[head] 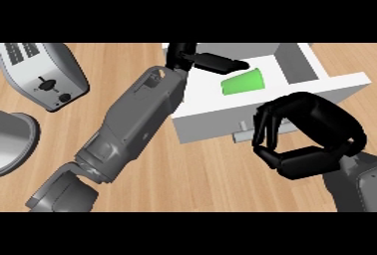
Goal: Pick up the cup, place it into the drawer and close the drawer
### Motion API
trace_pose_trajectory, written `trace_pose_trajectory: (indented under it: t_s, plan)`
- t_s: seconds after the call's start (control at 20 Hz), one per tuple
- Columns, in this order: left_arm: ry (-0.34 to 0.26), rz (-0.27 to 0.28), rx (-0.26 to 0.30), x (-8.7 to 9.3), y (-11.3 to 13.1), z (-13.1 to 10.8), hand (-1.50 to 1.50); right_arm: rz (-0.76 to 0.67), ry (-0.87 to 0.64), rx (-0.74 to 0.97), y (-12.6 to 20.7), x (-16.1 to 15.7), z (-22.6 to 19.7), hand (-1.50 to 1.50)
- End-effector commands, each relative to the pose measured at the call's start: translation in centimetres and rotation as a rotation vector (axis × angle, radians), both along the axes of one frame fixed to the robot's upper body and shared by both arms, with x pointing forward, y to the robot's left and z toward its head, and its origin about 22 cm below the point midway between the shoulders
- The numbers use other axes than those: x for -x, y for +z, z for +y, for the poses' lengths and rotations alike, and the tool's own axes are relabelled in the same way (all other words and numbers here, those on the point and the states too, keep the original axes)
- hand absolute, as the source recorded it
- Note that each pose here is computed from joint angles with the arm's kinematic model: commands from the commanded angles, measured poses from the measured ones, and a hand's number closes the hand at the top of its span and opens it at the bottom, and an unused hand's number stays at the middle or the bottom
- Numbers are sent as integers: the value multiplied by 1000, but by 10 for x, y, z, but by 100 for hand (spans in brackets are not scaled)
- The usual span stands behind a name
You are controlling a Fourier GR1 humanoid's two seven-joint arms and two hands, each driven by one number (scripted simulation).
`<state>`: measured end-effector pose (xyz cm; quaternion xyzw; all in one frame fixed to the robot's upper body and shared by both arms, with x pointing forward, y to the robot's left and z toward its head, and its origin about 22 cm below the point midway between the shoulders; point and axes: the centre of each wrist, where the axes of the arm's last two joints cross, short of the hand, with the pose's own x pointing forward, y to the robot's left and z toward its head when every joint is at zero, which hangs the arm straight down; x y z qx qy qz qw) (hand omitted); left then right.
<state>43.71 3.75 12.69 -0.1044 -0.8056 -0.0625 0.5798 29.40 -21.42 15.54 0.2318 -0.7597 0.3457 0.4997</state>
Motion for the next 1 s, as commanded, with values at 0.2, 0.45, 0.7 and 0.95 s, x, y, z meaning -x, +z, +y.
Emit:
trace_pose_trajectory:
  t_s: [0.2,0.45,0.7,0.95]
  plan:
    - [63,-6,60,-1,-6,4,-150,31,-34,425,-15,20,-5,-150]
    - [82,-25,107,-1,-10,7,-150,-63,-162,582,-38,18,9,-150]
    - [55,-24,166,-3,-11,22,-150,-6,-200,706,-103,6,9,-150]
    - [60,-17,187,6,-44,40,-150,25,-154,802,-140,-31,15,-150]
